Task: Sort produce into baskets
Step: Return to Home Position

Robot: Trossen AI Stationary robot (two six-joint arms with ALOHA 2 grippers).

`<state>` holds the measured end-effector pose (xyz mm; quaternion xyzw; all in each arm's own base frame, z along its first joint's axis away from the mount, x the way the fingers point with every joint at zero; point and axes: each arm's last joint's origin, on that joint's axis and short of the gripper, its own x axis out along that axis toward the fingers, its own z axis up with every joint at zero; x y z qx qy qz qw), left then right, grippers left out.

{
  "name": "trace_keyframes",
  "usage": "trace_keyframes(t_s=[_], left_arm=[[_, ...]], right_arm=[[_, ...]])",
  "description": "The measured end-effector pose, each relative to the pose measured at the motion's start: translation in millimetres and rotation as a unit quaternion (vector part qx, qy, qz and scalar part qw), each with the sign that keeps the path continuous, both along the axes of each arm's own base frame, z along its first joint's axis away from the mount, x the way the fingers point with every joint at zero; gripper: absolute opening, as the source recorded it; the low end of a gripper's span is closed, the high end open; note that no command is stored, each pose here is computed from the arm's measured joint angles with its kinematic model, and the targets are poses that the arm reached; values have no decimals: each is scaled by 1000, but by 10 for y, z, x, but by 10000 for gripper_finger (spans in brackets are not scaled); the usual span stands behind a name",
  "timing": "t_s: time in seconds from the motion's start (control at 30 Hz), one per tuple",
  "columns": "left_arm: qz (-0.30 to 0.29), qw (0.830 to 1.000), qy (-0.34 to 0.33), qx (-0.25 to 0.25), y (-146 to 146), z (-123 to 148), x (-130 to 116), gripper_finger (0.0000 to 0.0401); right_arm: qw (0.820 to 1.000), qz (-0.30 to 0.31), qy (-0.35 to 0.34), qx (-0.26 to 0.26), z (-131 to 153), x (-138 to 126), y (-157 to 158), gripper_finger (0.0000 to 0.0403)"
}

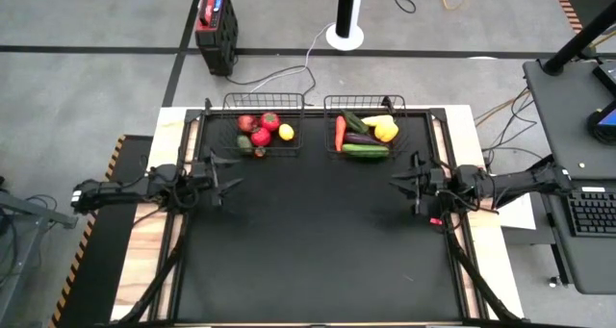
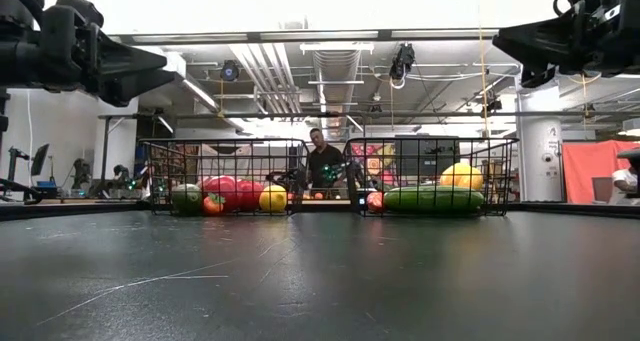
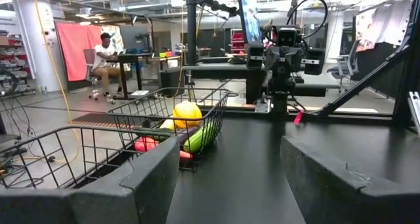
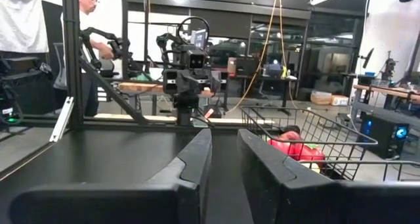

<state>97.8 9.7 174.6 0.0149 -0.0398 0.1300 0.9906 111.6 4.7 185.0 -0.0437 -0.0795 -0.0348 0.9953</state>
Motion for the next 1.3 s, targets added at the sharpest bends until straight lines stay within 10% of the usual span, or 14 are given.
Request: trace_keyframes(t_s=[1.3], left_arm=[[0,1000,25,-1,1,-13,41,247]], right_arm=[[1000,0,2,0,-6,1,0,86]])
